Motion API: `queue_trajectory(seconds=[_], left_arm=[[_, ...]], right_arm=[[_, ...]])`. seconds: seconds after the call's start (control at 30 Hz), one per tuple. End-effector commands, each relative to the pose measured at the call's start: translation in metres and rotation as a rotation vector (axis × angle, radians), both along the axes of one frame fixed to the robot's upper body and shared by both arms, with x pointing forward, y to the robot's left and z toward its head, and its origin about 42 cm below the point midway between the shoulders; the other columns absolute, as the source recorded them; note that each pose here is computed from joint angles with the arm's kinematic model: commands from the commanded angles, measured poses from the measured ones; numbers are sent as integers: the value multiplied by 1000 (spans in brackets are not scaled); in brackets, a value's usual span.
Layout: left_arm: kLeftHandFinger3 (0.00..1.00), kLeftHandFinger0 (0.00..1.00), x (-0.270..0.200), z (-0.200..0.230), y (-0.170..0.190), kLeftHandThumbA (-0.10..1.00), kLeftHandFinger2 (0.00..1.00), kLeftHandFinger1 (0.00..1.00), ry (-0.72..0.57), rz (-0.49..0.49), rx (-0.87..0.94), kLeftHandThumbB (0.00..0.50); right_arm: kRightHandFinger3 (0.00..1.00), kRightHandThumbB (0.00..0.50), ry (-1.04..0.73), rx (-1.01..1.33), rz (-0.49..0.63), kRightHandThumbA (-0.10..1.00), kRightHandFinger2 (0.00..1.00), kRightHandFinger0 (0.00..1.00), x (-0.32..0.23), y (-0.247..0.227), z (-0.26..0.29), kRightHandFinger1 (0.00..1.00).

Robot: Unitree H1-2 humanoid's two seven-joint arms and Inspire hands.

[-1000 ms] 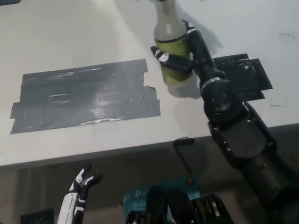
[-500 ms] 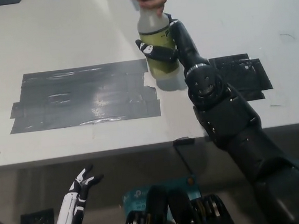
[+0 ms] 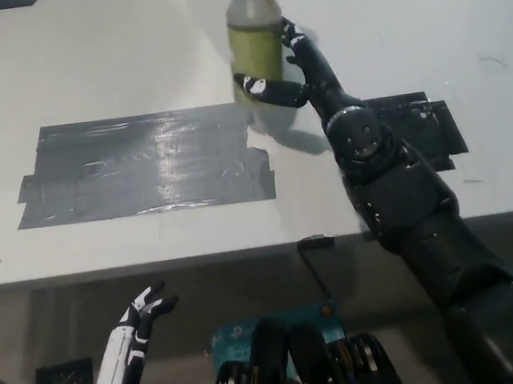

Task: A spray bottle is kept on the black marked spot on the table infront of the robot and the robot extends its right arm to pick it up and hands it to a person

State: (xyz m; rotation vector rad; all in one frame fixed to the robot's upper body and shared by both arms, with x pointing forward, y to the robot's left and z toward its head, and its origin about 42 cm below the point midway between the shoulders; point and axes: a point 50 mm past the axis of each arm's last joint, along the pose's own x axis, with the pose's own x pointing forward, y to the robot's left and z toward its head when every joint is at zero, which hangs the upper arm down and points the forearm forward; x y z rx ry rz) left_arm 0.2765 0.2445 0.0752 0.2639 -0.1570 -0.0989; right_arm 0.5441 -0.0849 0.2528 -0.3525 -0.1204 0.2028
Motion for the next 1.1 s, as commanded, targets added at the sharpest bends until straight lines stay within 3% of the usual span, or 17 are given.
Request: queue_trajectory(seconds=[0.0, 0.1, 0.3, 0.57, 0.77, 1.03, 1.07], left_arm=[[873, 1000, 4, 7, 3, 1000, 769, 807, -37, -22, 23, 500], [871, 1000, 1, 6, 2, 1000, 770, 822, -27, -23, 13, 500], [857, 1000, 0, 6, 1, 1000, 769, 824, -22, -20, 0, 500], [862, 1000, 1, 5, 1, 1000, 763, 813, -24, -18, 14, 500], [869, 1000, -6, 1, 2, 1000, 767, 824, -8, -15, 15, 500], [869, 1000, -16, -7, 2, 1000, 768, 817, 15, -6, 9, 500], [870, 1000, -18, -8, 3, 1000, 769, 819, 21, -4, 11, 500]], right_arm=[[1000, 500, -100, -22, 103, 906, 1000, 1000, -2, -9, 35, 1000], [1000, 500, -166, 66, 139, 858, 1000, 1000, -22, -29, 44, 1000], [1000, 479, -331, 133, 144, 983, 1000, 1000, -72, -59, 59, 1000], [1000, 495, -483, 180, 144, 1000, 1000, 1000, -200, -105, 49, 1000], [1000, 448, -440, 197, 123, 1000, 1000, 1000, -249, -125, 5, 1000], [1000, 415, -203, 206, 80, 970, 1000, 1000, -289, -143, -70, 1000], [1000, 386, -180, 202, 80, 971, 1000, 1000, -293, -144, -82, 1000]])
